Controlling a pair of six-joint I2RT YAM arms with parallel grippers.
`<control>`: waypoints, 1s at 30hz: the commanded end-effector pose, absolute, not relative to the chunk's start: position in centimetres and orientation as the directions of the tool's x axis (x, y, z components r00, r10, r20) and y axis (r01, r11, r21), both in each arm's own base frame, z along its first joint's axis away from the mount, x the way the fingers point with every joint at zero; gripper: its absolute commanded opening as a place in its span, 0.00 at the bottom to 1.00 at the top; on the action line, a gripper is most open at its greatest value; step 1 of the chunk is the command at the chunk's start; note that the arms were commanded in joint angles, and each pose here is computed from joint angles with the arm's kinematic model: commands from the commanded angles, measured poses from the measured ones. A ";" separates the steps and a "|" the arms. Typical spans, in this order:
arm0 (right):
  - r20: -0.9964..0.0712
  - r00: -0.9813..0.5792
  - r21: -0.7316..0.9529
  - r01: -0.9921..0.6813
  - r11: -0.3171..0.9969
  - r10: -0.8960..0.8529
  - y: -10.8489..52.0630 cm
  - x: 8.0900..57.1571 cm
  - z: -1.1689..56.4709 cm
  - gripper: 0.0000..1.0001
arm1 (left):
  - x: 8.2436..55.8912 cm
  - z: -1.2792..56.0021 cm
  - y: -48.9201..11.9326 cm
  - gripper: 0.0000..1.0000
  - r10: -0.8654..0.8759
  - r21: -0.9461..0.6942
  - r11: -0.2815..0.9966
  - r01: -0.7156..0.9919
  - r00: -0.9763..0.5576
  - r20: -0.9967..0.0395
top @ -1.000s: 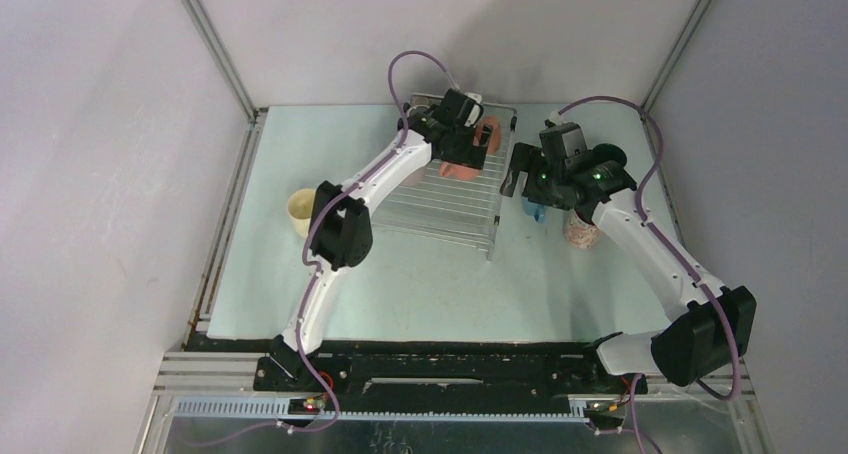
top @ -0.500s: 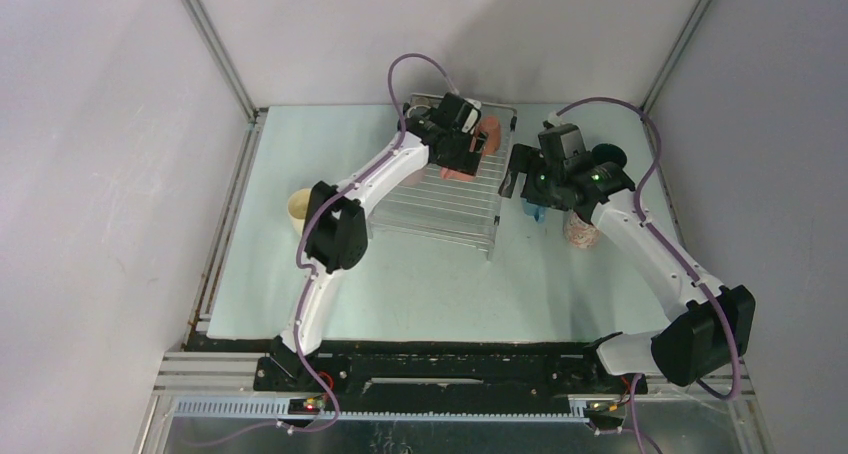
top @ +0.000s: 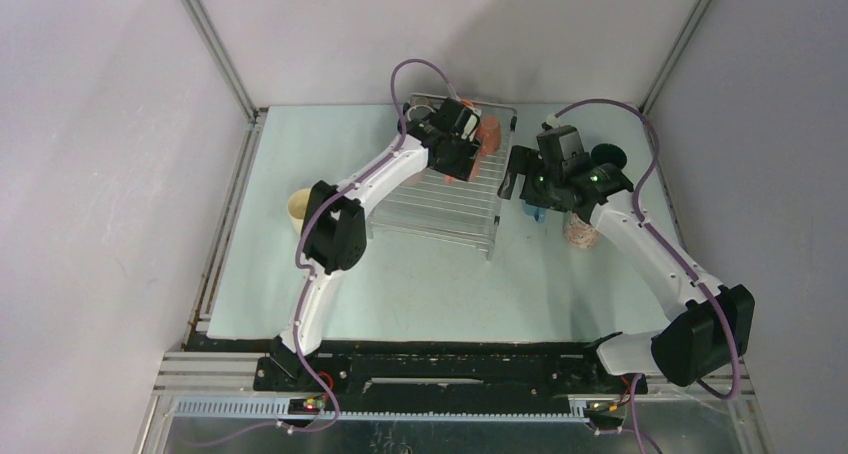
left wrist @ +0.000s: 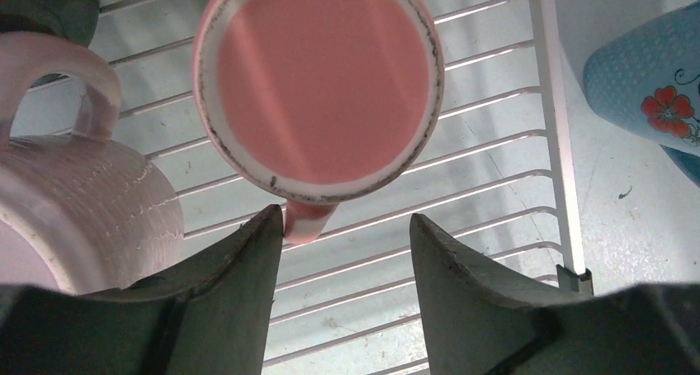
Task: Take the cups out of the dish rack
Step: Unload the cup from the dish rack.
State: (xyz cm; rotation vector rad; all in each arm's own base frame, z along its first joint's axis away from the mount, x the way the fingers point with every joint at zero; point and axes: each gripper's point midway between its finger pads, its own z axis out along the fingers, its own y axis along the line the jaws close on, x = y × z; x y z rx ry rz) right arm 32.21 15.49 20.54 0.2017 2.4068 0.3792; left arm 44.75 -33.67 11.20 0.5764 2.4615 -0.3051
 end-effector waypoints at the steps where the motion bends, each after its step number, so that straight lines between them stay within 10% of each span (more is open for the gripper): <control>1: -0.628 -0.740 0.336 0.024 0.942 0.243 16.0 32.5 21.0 1.00 | 44.2 13.4 -34.1 0.60 0.341 -0.087 0.862 0.499 -0.699 -0.629; 30: -0.620 -0.751 0.324 0.020 0.946 0.228 16.1 32.7 19.9 1.00 | 45.9 10.2 -33.3 0.37 0.298 -0.036 0.897 0.440 -0.663 -0.687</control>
